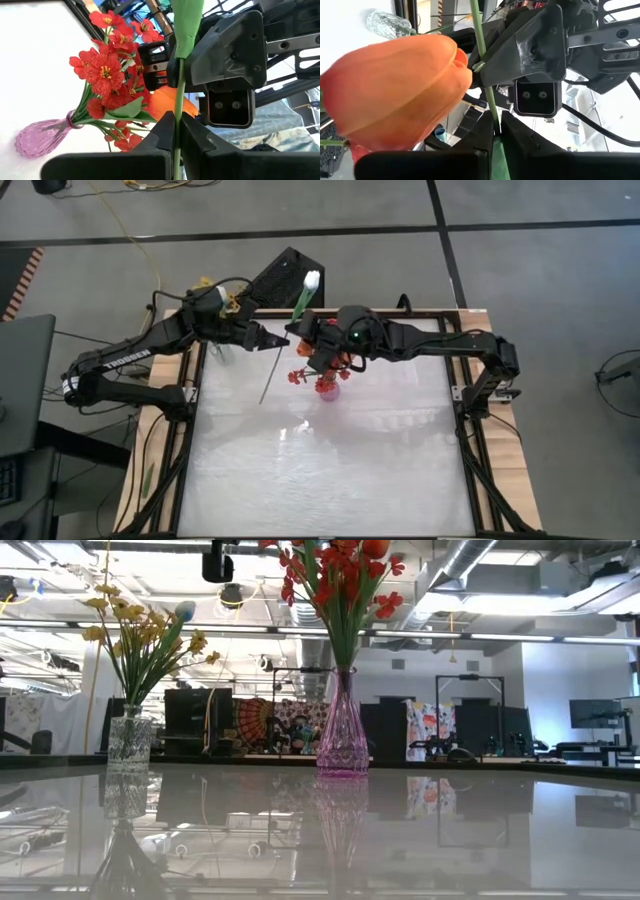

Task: Sort flowers into vase by color
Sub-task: Put the white tulip into the transparent vase

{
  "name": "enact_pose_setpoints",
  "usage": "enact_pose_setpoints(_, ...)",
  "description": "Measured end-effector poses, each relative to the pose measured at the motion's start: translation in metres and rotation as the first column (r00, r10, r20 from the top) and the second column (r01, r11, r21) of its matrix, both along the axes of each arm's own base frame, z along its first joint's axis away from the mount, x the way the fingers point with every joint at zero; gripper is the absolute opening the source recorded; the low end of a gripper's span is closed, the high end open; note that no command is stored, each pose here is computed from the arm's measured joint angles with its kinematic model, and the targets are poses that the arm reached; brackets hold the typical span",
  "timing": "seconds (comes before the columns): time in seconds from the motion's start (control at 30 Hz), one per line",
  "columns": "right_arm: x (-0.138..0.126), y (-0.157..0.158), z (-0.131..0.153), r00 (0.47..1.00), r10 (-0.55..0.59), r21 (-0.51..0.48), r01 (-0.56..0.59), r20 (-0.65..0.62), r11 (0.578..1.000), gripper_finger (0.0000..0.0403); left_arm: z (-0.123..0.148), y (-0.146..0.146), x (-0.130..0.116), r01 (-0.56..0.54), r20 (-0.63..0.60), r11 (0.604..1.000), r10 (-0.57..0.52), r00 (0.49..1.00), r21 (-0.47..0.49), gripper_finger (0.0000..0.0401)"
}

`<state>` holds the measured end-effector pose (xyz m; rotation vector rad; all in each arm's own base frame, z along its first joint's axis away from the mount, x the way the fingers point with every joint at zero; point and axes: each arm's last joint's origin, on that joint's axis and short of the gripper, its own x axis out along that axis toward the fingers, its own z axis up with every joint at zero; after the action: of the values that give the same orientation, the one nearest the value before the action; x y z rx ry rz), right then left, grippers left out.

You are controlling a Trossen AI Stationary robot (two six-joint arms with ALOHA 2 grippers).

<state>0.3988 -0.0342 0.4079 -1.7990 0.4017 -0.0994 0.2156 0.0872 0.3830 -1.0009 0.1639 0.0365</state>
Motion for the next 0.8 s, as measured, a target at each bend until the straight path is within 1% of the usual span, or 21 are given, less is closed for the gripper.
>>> enact_pose_setpoints(0.17, -0.004, 0.001, 0.006, 1.000, -0.002, -0.002, 0.002, 0.026, 1.000, 0.0078, 0.000, 0.005, -0.002, -0.049, 0.000, 0.999, 0.049, 0.999, 0.013, 0.0000)
enact_pose_setpoints(0.27, -0.009, 0.003, 0.016, 0.998, 0.011, -0.008, -0.011, 0.068, 1.000, 0.0101, -0.002, 0.013, -0.004, -0.144, -0.021, 0.989, 0.144, 0.989, 0.020, 0.0000)
enact_pose_setpoints(0.33, -0.016, 0.005, 0.023, 0.995, 0.039, 0.012, -0.041, 0.087, 0.999, 0.0122, -0.002, 0.019, -0.007, -0.189, -0.019, 0.981, 0.190, 0.982, 0.032, 0.0000)
enact_pose_setpoints(0.4, -0.018, 0.006, 0.027, 0.989, 0.095, 0.056, -0.102, 0.115, 0.993, 0.0149, 0.002, 0.023, -0.010, -0.206, 0.011, 0.977, 0.206, 0.979, 0.057, 0.0000)
enact_pose_setpoints(0.5, -0.023, 0.005, 0.030, 0.984, 0.119, 0.116, -0.134, 0.132, 0.984, 0.0197, 0.007, 0.029, -0.015, -0.233, 0.061, 0.967, 0.227, 0.972, 0.105, 0.0000)
enact_pose_setpoints(0.57, -0.031, 0.003, 0.037, 0.981, 0.107, 0.159, -0.133, 0.160, 0.978, 0.0228, 0.014, 0.032, -0.022, -0.258, 0.109, 0.954, 0.244, 0.964, 0.149, 0.0000)
enact_pose_setpoints(0.67, -0.045, -0.001, 0.050, 0.972, 0.080, 0.247, -0.135, 0.220, 0.960, 0.0259, 0.029, 0.033, -0.040, -0.323, 0.207, 0.922, 0.281, 0.937, 0.214, 0.0000)
enact_pose_setpoints(0.7, -0.050, -0.003, 0.053, 0.972, 0.062, 0.287, -0.127, 0.225, 0.950, 0.0263, 0.034, 0.032, -0.047, -0.360, 0.235, 0.903, 0.306, 0.923, 0.236, 0.0000)
enact_pose_setpoints(0.73, -0.054, -0.007, 0.055, 0.970, 0.037, 0.331, -0.118, 0.240, 0.936, 0.0265, 0.039, 0.030, -0.056, -0.403, 0.265, 0.875, 0.335, 0.904, 0.267, 0.0000)
enact_pose_setpoints(0.8, -0.063, -0.016, 0.058, 0.969, -0.020, 0.436, -0.091, 0.244, 0.895, 0.0266, 0.049, 0.025, -0.074, -0.500, 0.316, 0.799, 0.404, 0.858, 0.336, 0.0000)
